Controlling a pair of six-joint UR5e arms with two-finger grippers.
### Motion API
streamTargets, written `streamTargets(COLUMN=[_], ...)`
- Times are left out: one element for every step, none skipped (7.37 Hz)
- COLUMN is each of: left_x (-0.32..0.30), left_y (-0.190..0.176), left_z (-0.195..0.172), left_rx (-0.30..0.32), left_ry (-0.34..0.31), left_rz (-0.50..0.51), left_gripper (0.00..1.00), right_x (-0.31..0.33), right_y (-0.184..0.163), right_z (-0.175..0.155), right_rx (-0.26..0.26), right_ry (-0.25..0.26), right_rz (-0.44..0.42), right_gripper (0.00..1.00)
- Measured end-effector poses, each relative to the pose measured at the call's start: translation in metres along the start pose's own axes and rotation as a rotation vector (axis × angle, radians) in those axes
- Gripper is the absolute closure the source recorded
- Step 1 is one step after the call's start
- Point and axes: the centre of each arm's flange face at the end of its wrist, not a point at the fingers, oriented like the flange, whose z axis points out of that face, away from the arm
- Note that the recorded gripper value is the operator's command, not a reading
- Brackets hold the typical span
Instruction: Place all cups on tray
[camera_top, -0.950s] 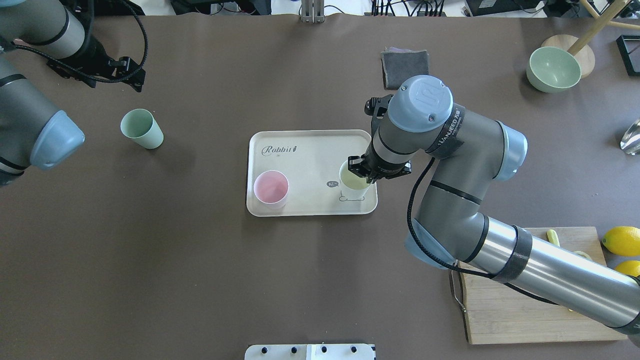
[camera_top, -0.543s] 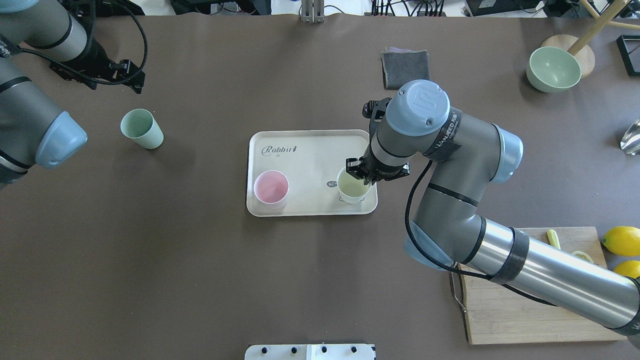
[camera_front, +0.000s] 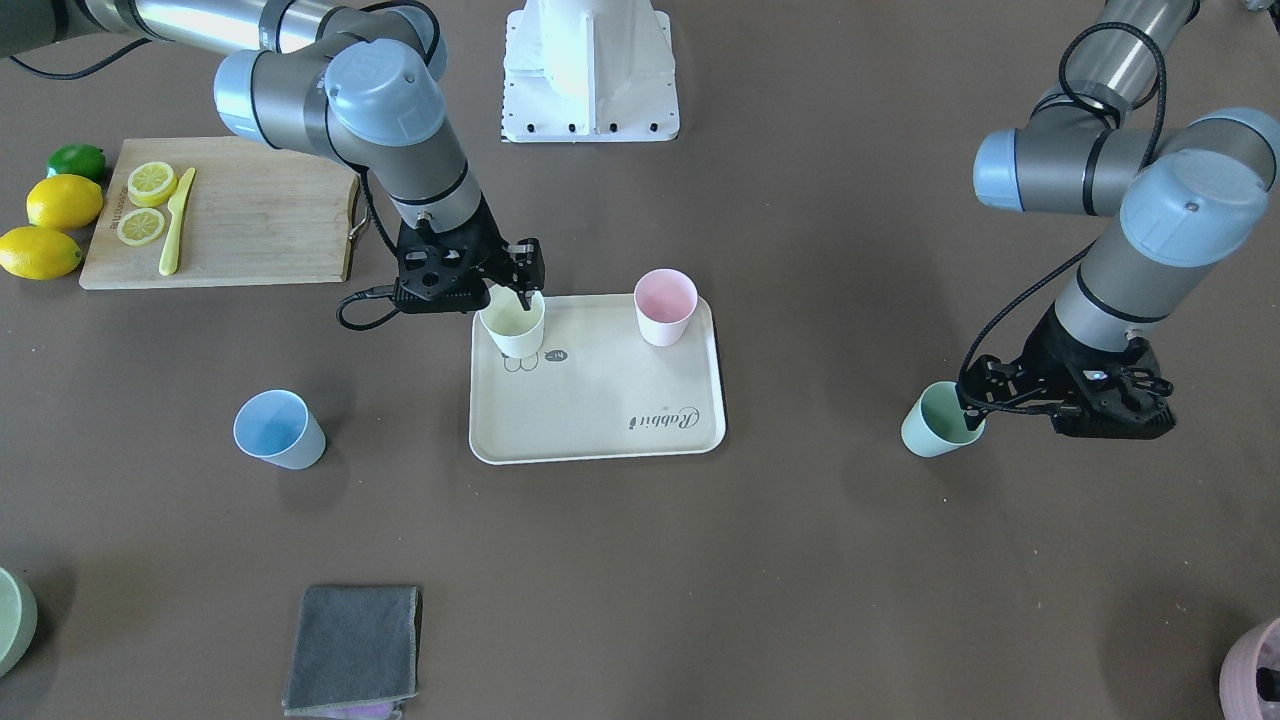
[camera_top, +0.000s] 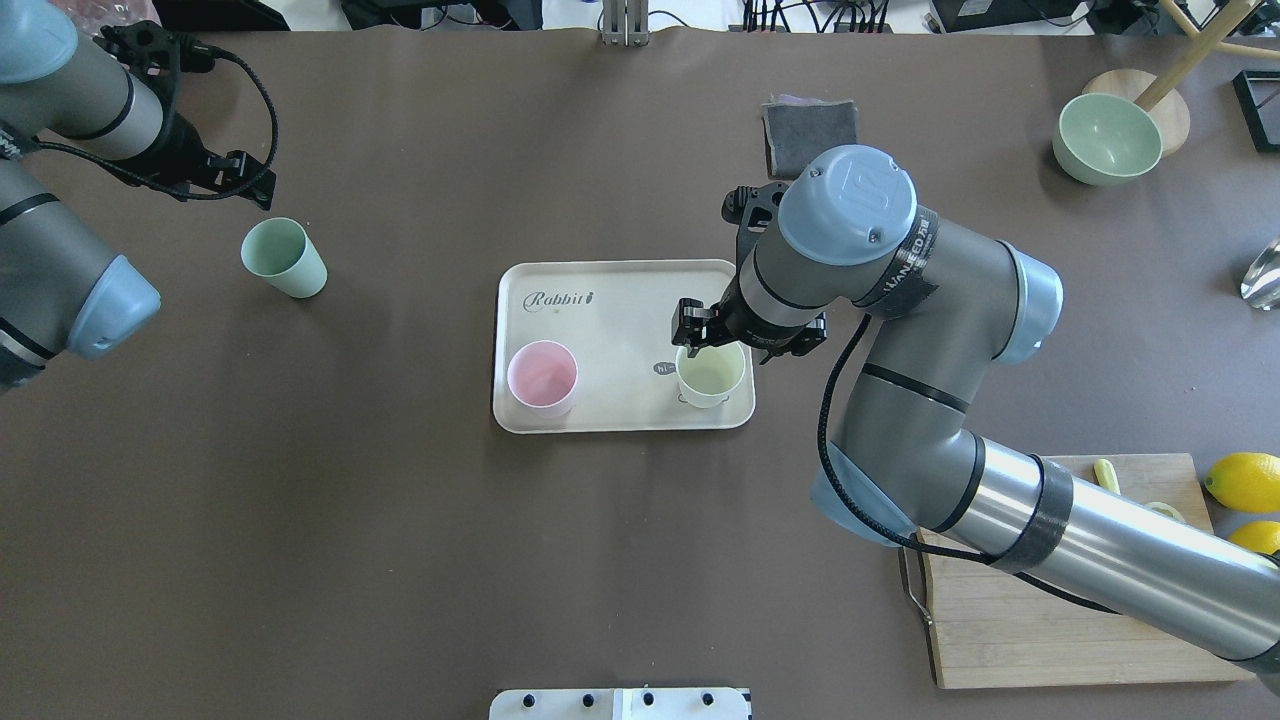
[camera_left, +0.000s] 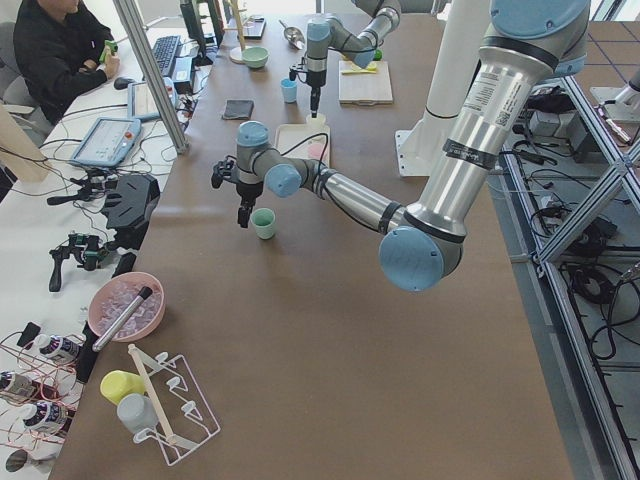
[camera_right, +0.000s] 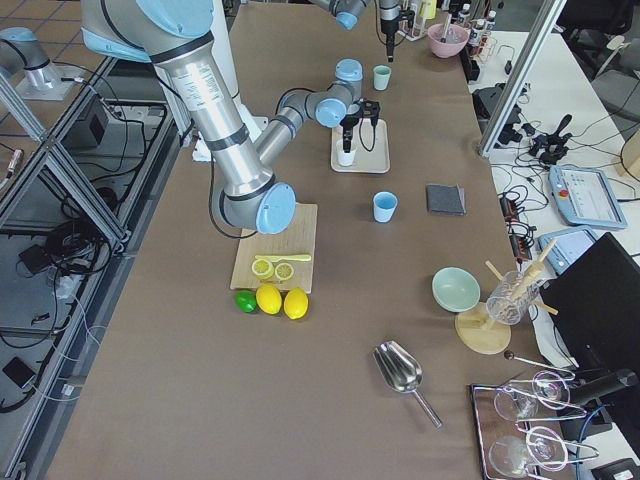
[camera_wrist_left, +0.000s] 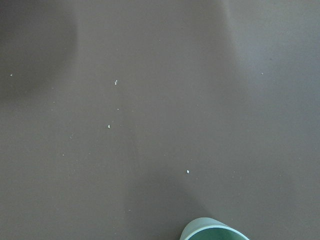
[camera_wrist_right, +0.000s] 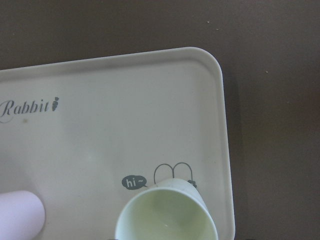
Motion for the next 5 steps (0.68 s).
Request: streamTargets(left_x=[-0.006,-0.009,-0.003,0.009,0.017], left_y=[0.009,0.019,0.030,0.039,0.046], left_z=[0.008,0.017,0.026,0.034,0.040], left_rx=[-0.002,-0.002,-0.009,-0.023,-0.033], left_ry=[0.003,0.014,0.026,0.035,0.039], left_rz=[0.003,0.008,0.007,0.004,0.004], left_gripper=[0.02,0.03,0.09,0.23,0.43], right_x=[0.000,0.000,0.003,0.009,0.017], right_y=[0.001,0.002,-0.001,-0.009,-0.020], right_z=[-0.010,-0.021,-0.032,-0.045,-0.059], right_rx=[0.003,0.004,0.001,-0.006,-0.013], right_ry=[-0.004,-0.004,-0.004,-0.010,-0.018], right_rz=[0.002,0.007,0.017,0.034,0.055], right_gripper=[0.00,0.00,0.00,0.00,0.00])
